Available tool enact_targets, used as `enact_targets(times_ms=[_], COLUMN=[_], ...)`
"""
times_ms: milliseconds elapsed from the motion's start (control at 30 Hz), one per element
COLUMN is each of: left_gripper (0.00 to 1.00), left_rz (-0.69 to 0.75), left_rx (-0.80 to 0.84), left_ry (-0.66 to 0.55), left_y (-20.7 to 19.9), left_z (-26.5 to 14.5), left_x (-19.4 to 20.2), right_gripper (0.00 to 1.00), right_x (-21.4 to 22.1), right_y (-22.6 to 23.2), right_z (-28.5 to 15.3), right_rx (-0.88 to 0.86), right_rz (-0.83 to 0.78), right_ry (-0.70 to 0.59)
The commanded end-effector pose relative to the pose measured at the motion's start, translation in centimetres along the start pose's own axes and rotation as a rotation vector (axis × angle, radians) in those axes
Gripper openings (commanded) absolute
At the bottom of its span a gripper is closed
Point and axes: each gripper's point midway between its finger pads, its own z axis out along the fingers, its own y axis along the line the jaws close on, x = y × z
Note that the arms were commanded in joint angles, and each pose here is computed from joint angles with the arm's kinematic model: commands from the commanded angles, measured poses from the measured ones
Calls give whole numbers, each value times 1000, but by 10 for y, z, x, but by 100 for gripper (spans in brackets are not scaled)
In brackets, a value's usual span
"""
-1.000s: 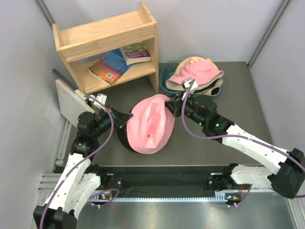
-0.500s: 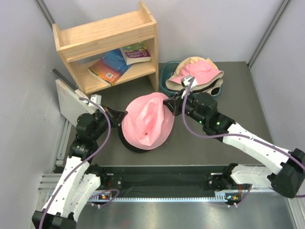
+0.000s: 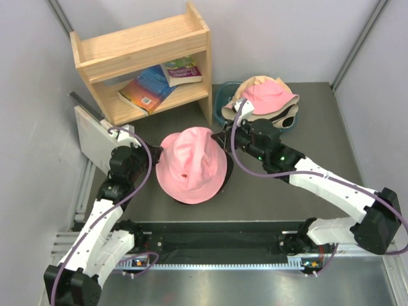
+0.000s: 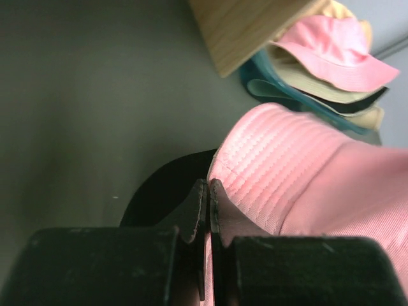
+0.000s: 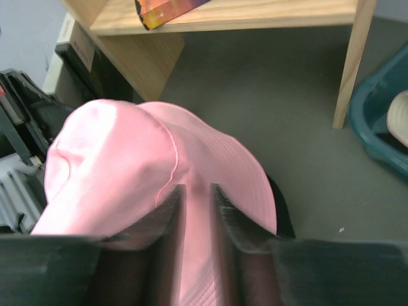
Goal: Stack the hats
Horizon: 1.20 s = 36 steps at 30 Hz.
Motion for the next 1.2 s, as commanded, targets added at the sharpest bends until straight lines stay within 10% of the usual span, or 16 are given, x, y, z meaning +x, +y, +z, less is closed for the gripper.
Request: enact_targets(times_ms=[0, 100, 233, 1167], left_gripper=[0, 0, 0, 0], left_rz=[30, 30, 40, 64], left_rx=[-121, -114, -137, -118], left_ry=[-43, -45, -27, -7], left_y=[28, 27, 35, 40], left_z=[5, 5, 5, -3], left_x=[-3, -3, 5, 19], right_gripper=[47, 76, 89, 79], right_x=[-26, -29, -7, 99], right_y=[-3, -17, -20, -27], right_z=[-4, -17, -31, -31], right_rx=[12, 1, -68, -176], right_rz=[7, 44, 120, 462], right_ry=[-50, -63, -51, 64])
